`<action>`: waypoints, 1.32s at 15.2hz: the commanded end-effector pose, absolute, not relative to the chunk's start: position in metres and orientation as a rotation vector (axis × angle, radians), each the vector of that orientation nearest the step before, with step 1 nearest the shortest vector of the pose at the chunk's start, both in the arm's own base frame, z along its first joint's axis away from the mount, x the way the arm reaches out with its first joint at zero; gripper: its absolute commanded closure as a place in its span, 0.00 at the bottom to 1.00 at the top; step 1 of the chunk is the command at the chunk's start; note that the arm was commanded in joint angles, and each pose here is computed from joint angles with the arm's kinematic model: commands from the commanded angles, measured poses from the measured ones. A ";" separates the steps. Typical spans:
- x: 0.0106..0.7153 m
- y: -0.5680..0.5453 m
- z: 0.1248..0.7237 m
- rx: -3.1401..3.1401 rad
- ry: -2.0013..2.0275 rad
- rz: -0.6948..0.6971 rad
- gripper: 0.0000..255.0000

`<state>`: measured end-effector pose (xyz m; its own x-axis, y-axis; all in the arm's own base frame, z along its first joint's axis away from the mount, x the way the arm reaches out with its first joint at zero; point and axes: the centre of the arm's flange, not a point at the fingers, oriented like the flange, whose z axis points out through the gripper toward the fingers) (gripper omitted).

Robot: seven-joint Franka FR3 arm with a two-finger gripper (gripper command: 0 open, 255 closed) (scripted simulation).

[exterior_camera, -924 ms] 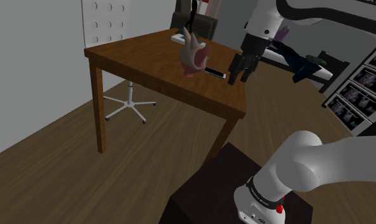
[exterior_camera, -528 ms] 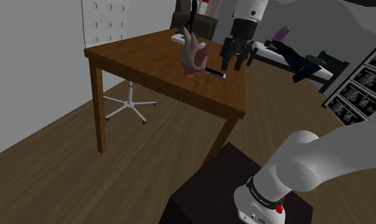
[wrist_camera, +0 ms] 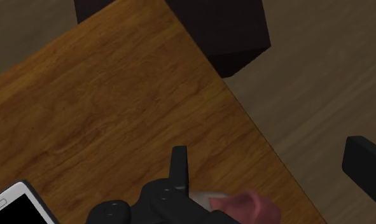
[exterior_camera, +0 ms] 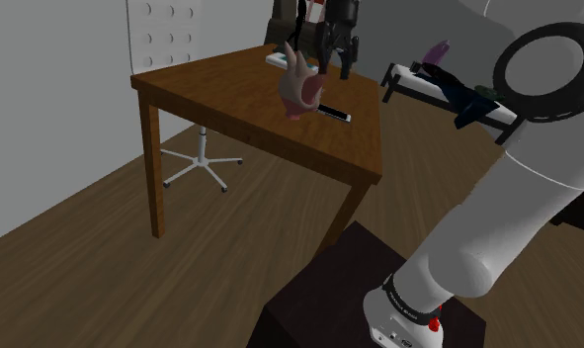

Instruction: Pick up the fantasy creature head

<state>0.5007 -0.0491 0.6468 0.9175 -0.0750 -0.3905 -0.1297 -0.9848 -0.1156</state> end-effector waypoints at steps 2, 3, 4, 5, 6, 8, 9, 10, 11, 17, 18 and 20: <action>0.549 -0.054 0.648 -2.886 0.153 0.711 0.00; 0.549 -0.054 0.643 -2.886 0.153 0.711 0.00; 0.549 -0.054 0.638 -2.886 0.153 0.711 0.00; 0.549 -0.054 0.633 -2.886 0.153 0.711 0.00; 0.549 -0.054 0.627 -2.886 0.153 0.711 0.00; 0.549 -0.054 0.617 -2.886 0.153 0.711 0.00; 0.549 -0.054 0.611 -2.886 0.153 0.711 0.00; 0.549 -0.054 0.608 -2.886 0.153 0.711 0.00; 0.549 -0.054 0.608 -2.886 0.153 0.711 0.00; 0.548 -0.054 0.609 -2.886 0.153 0.711 1.00; 0.548 -0.054 0.609 -2.886 0.153 0.711 1.00; 0.548 -0.054 0.609 -2.886 0.153 0.711 1.00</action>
